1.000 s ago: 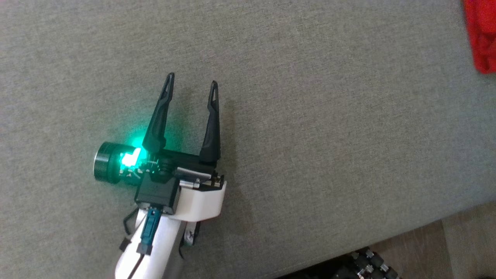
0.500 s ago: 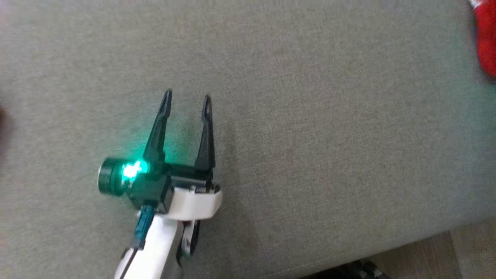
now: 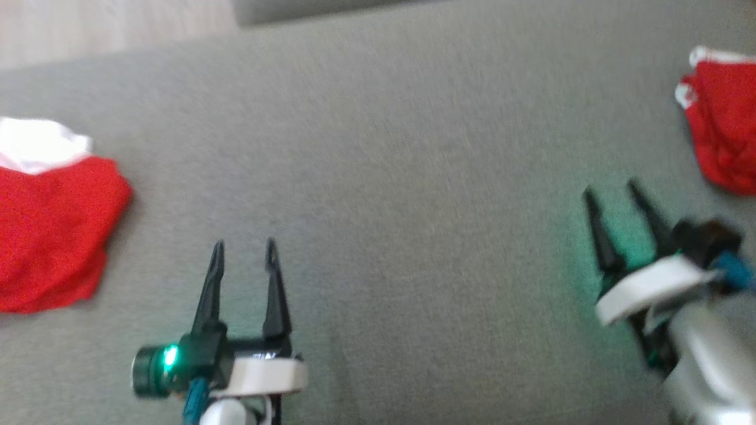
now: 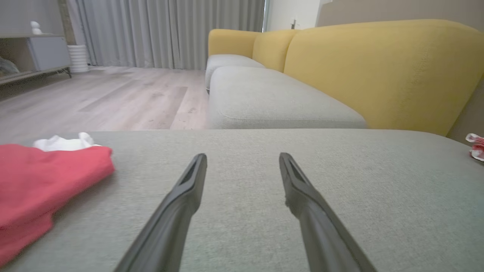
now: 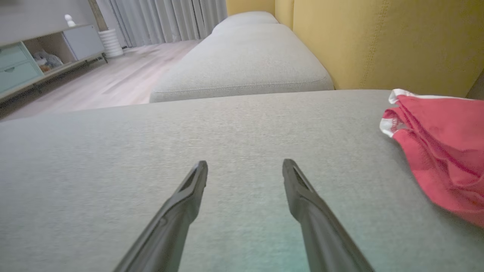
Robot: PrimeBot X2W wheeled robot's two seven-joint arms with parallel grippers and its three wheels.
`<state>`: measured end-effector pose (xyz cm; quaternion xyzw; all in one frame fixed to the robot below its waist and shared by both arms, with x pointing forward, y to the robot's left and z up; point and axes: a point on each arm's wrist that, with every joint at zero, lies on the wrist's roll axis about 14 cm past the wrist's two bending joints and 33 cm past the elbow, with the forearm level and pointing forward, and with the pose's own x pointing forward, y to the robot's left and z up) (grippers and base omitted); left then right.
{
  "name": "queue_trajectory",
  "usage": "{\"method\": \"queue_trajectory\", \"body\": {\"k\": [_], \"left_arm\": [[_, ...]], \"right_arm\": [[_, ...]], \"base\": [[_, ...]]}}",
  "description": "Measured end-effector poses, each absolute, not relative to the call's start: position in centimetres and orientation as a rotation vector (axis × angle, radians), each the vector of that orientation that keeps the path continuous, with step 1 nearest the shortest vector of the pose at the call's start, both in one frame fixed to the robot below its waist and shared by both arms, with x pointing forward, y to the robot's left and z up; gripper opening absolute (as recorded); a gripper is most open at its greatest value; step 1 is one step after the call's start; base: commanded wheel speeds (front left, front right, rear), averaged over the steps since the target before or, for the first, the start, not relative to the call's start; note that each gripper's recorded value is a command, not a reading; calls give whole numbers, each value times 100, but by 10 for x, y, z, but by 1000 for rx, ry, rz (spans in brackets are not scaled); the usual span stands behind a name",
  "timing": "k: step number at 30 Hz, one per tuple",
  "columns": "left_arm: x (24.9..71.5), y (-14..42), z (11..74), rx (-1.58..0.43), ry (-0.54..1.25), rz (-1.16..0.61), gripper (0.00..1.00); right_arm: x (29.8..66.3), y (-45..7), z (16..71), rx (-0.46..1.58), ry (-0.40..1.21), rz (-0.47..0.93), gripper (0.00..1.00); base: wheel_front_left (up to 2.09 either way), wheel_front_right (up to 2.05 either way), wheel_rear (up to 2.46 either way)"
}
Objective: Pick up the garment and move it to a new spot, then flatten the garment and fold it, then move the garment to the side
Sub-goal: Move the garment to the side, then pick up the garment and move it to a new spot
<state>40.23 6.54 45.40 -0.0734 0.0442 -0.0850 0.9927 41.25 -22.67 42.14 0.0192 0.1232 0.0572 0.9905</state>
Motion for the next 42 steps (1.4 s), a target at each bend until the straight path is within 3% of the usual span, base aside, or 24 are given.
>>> {"method": "queue_trajectory", "body": {"k": [10,20,42], "left_arm": [[349,123,486,-115,3,-15,100],[318,143,502,-109,-58,30,100],[313,143,499,-81,-51,23,100]], "right_arm": [[361,-166,466,97,62,144,100],[335,-160,475,61,23,133,100],[329,-167,474,61,24,101,100]], "base": [[0,0,0],[0,0,0],[0,0,0]]}}
